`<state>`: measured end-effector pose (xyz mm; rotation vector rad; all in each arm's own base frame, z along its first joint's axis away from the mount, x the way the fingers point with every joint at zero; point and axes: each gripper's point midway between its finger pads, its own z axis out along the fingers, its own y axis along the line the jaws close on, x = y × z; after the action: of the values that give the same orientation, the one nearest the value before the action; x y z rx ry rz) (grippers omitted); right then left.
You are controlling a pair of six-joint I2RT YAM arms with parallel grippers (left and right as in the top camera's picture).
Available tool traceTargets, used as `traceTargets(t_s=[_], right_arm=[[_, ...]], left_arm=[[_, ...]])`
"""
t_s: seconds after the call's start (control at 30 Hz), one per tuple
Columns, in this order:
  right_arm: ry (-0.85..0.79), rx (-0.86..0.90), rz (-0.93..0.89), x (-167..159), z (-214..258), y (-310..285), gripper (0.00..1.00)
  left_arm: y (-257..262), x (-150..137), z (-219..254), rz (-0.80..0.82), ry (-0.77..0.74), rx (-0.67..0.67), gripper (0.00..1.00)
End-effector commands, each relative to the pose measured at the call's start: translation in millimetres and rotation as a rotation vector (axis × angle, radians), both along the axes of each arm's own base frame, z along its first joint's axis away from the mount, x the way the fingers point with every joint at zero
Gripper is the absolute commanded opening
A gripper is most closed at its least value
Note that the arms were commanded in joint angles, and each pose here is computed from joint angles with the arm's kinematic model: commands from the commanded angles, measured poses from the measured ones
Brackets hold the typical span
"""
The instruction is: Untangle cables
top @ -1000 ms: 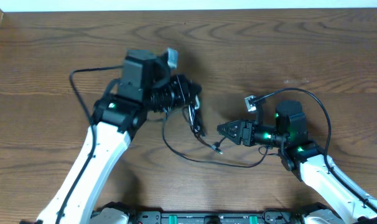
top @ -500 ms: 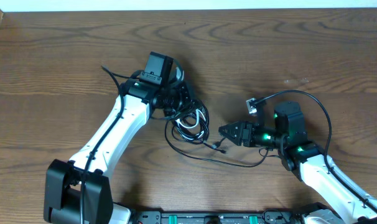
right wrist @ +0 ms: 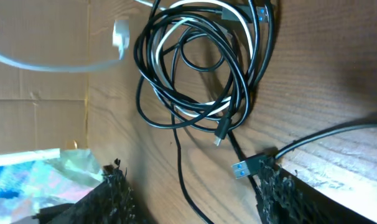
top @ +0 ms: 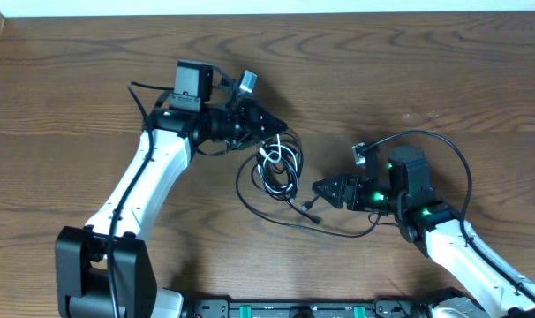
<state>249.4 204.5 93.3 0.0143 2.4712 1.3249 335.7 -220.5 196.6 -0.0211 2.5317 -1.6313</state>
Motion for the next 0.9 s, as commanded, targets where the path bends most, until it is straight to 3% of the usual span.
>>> traceTargets(t_s=[0.0, 0.27, 0.5, 0.63, 0.87], right_arm=[[-0.071, -0.033, 0.026, 3.1, 1.2, -0.5, 0.67], [0.000, -0.043, -0.085, 12.1, -3.5, -7.5, 0.66], [0.046, 0.001, -0.079, 4.9, 1.6, 7.8, 0.66], [-0.089, -0.058, 0.012, -2.3, 3.0, 27.1, 0.71], [-0.365, -0.279, -0.031, 8.5, -2.7, 46.5, 0.80]], left_arm=[[-9.2, -16.6, 22.4, -0.130, -0.051, -0.133, 0.08], [-13.8, -31.6, 45.7, -0.223, -0.049, -0.267, 0.08], [-13.9, -32.3, 46.5, -0.227, -0.048, -0.272, 0.08], [-13.8, -32.2, 46.7, -0.224, -0.039, -0.272, 0.08], [-13.7, -30.2, 44.7, -0.194, 0.026, -0.261, 0.08]])
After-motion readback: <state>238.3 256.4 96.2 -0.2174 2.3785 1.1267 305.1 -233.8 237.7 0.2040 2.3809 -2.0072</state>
